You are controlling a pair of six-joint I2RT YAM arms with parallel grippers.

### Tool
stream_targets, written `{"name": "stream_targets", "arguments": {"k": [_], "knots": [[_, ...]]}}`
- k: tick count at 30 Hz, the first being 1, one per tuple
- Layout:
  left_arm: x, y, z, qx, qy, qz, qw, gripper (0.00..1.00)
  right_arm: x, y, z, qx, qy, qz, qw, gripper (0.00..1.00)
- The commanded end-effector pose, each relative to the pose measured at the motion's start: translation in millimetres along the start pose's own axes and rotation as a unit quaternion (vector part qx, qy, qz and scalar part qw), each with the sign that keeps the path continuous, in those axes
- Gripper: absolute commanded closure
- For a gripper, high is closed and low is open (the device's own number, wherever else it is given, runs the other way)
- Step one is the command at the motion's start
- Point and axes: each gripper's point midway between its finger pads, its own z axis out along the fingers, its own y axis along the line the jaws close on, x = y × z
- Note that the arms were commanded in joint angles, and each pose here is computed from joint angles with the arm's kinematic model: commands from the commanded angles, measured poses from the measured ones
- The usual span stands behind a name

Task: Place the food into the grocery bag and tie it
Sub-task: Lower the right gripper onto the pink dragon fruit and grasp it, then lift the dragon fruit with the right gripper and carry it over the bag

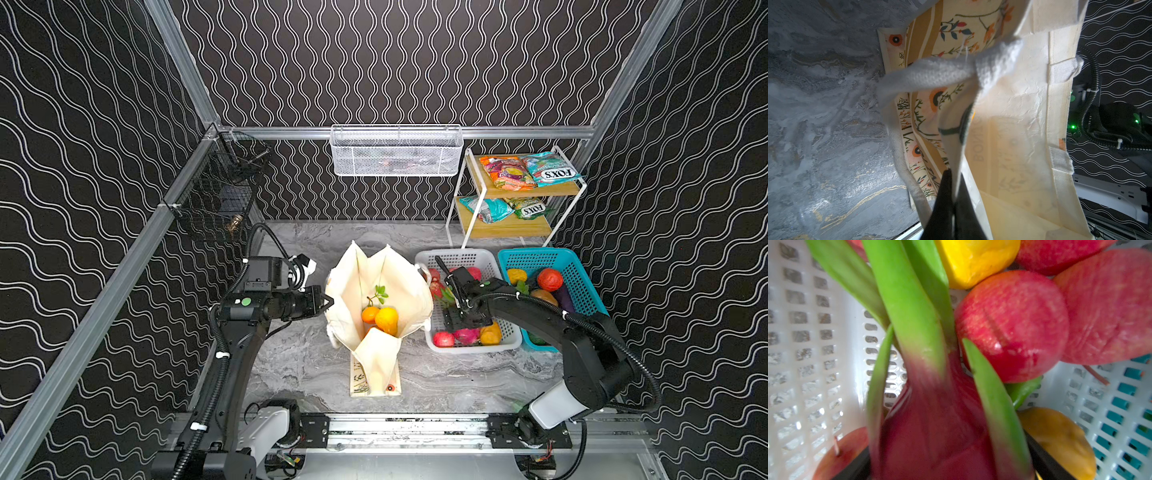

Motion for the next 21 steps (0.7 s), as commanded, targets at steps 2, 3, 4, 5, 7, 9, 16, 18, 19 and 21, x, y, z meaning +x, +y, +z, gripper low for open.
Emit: {"name": "stream_targets", "arguments": {"k": [2,3,4,5,7,9,16,18,19,21], "knots": [[3,-2,0,0.005,0.006,0.008,1.000,1.00,0,-3,-5,0.002,-0.004,0.015,1.000,0.20],[3,-2,0,0.005,0.006,0.007,1.000,1.00,-1,-3,-7,0.002,-0.005,0.016,1.000,0.20],[2,-2,0,0.005,0.005,0.008,1.000,1.00,-1,-3,-8,0.001,-0.006,0.018,1.000,0.21],[3,-2,0,0.006,0.006,0.007,1.000,1.00,-1,-3,-10,0.001,-0.008,0.018,1.000,0.21],[2,-3,-1,0.006,0.004,0.008,1.000,1.00,-3,-5,-15,0.002,-0.013,0.020,1.000,0.22],[2,-2,-1,0.005,0.005,0.009,1.000,1.00,-6,-6,-22,0.002,-0.020,0.022,1.000,0.23],[-1,-6,-2,0.012,0.002,0.009,1.000,1.00,-28,-6,-77,-0.019,-0.074,0.036,0.996,0.25],[-3,-7,-2,0.014,-0.001,0.009,1.000,1.00,-39,-8,-103,-0.024,-0.100,0.040,0.994,0.25],[-3,-8,-2,0.016,-0.001,0.010,1.000,1.00,-46,-9,-119,-0.028,-0.116,0.041,0.992,0.25],[-3,-9,-3,0.018,-0.003,0.011,1.000,1.00,-60,-8,-154,-0.045,-0.151,0.045,0.986,0.25]]}}
